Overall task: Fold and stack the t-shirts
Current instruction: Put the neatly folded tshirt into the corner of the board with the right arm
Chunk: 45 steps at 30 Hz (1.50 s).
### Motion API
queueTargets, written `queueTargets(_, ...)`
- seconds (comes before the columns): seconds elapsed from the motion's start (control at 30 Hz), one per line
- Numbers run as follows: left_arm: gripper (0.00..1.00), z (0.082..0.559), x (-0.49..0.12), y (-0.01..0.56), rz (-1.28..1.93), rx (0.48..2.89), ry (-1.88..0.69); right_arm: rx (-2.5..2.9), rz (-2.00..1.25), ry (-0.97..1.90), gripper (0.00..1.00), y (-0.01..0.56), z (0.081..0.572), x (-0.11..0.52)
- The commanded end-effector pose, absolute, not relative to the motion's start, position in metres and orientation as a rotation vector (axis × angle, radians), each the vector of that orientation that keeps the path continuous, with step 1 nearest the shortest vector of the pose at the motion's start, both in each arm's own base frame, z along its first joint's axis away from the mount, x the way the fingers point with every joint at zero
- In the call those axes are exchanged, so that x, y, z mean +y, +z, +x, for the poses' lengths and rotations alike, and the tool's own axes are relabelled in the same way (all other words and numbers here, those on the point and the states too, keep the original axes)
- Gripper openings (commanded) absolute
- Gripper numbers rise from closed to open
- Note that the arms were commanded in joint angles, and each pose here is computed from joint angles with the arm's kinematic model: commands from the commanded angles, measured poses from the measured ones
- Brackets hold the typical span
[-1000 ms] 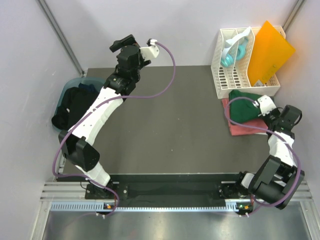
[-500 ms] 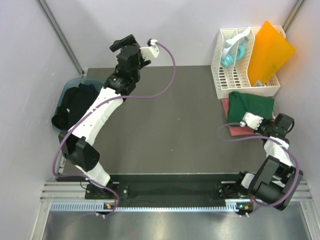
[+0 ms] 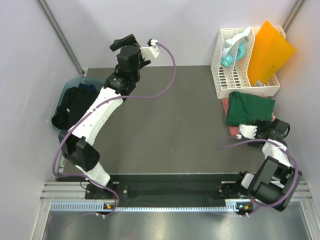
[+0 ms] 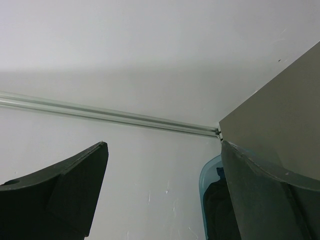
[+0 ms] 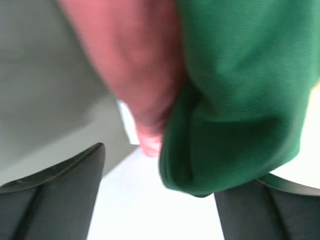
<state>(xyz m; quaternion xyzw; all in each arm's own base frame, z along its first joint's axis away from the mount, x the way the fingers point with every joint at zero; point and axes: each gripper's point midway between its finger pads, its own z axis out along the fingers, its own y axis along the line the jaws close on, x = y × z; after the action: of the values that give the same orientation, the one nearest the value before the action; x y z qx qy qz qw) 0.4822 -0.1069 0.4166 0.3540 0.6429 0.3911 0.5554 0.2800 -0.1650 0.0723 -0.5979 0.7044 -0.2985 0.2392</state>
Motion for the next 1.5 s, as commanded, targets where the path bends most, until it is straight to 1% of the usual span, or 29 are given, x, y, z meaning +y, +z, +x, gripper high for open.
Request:
queueTargets(0.0, 0.99, 0.472, -0.105, 0.46, 0.735, 1.425, 0.909, 1.953, -1.664, -0.672, 0.85, 0.071, 0.264, -0.145)
queueTargets(0.1, 0.99, 0.471, -0.103, 0.463, 0.724, 1.424, 0.907, 1.942, -1.64, -0.577, 0.88, 0.085, 0.252, -0.126)
queueTargets(0.13, 0.99, 0.47, -0.103, 0.463, 0.721, 1.427, 0.902, 1.913, -1.634, -0.564, 0.88, 0.095, 0.253, -0.12)
queueTargets(0.2, 0.99, 0.469, -0.102, 0.463, 0.714, 1.433, 0.9, 1.913, -1.611, -0.495, 0.89, 0.106, 0.24, -0.104)
queueTargets(0.23, 0.99, 0.469, -0.101, 0.462, 0.711, 1.438, 0.896, 1.879, -1.592, -0.483, 0.9, 0.122, 0.243, -0.098)
queueTargets(0.3, 0.99, 0.469, -0.102, 0.458, 0.712, 1.444, 0.892, 1.891, -1.566, -0.396, 0.91, 0.131, 0.233, -0.085)
queueTargets(0.37, 0.99, 0.469, -0.102, 0.456, 0.706, 1.454, 0.888, 1.858, -1.508, -0.423, 0.92, 0.152, 0.242, -0.084)
queueTargets(0.47, 0.99, 0.468, -0.105, 0.453, 0.712, 1.457, 0.883, 1.854, -1.294, -0.506, 0.92, 0.178, 0.264, -0.095)
queueTargets(0.5, 0.99, 0.468, -0.107, 0.454, 0.712, 1.453, 0.879, 1.852, -1.259, -0.518, 0.92, 0.18, 0.268, -0.098)
queueTargets(0.53, 0.99, 0.468, -0.107, 0.455, 0.707, 1.452, 0.878, 1.811, -1.213, -0.602, 0.91, 0.193, 0.281, -0.108)
queueTargets(0.57, 0.99, 0.468, -0.108, 0.453, 0.709, 1.456, 0.879, 1.831, -1.1, -0.599, 0.89, 0.195, 0.287, -0.112)
queueTargets(0.6, 0.99, 0.468, -0.108, 0.454, 0.705, 1.456, 0.876, 1.838, -1.049, -0.607, 0.83, 0.191, 0.292, -0.116)
queueTargets(0.63, 0.99, 0.468, -0.109, 0.453, 0.705, 1.457, 0.875, 1.813, -1.003, -0.65, 0.8, 0.199, 0.303, -0.124)
queueTargets(0.67, 0.99, 0.468, -0.109, 0.451, 0.708, 1.464, 0.88, 1.838, -0.922, -0.608, 0.78, 0.197, 0.307, -0.125)
queueTargets(0.7, 0.99, 0.466, -0.11, 0.452, 0.705, 1.466, 0.871, 1.824, -0.874, -0.594, 0.7, 0.211, 0.315, -0.127)
queueTargets(0.73, 0.99, 0.466, -0.109, 0.451, 0.701, 1.472, 0.866, 1.902, -0.847, -0.488, 0.65, 0.195, 0.319, -0.125)
queueTargets(0.77, 0.99, 0.464, -0.108, 0.452, 0.695, 1.476, 0.859, 1.945, -0.782, -0.402, 0.6, 0.194, 0.322, -0.122)
queueTargets(0.8, 0.99, 0.463, -0.109, 0.447, 0.697, 1.495, 0.841, 1.944, -0.749, -0.37, 0.54, 0.209, 0.331, -0.124)
queueTargets(0.83, 0.99, 0.462, -0.109, 0.445, 0.699, 1.502, 0.836, 1.992, -0.709, -0.298, 0.53, 0.195, 0.339, -0.125)
queueTargets(0.87, 0.99, 0.459, -0.108, 0.446, 0.693, 1.503, 0.831, 2.011, -0.625, -0.258, 0.53, 0.193, 0.345, -0.126)
queueTargets(0.97, 0.99, 0.455, -0.105, 0.435, 0.711, 1.516, 0.836, 1.997, -0.57, -0.286, 0.52, 0.189, 0.364, -0.132)
queueTargets(1.0, 0.99, 0.454, -0.106, 0.43, 0.721, 1.521, 0.84, 2.007, -0.567, -0.314, 0.46, 0.183, 0.365, -0.133)
queueTargets(1.07, 0.99, 0.452, -0.104, 0.431, 0.724, 1.519, 0.843, 1.993, -0.631, -0.328, 0.39, 0.178, 0.374, -0.118)
queueTargets(1.1, 0.99, 0.452, -0.103, 0.432, 0.721, 1.516, 0.846, 2.015, -0.653, -0.336, 0.3, 0.168, 0.372, -0.113)
queueTargets(1.13, 0.99, 0.451, -0.103, 0.433, 0.722, 1.515, 0.849, 2.011, -0.705, -0.328, 0.26, 0.162, 0.374, -0.1)
queueTargets(1.2, 0.99, 0.45, -0.103, 0.436, 0.721, 1.508, 0.851, 2.038, -0.804, -0.372, 0.23, 0.137, 0.368, -0.09)
queueTargets(1.33, 0.99, 0.449, -0.102, 0.44, 0.722, 1.498, 0.859, 2.102, -0.985, -0.468, 0.23, 0.088, 0.349, -0.096)
queueTargets(1.47, 0.99, 0.449, -0.102, 0.442, 0.726, 1.494, 0.861, 2.203, -1.074, -0.542, 0.23, 0.046, 0.325, -0.11)
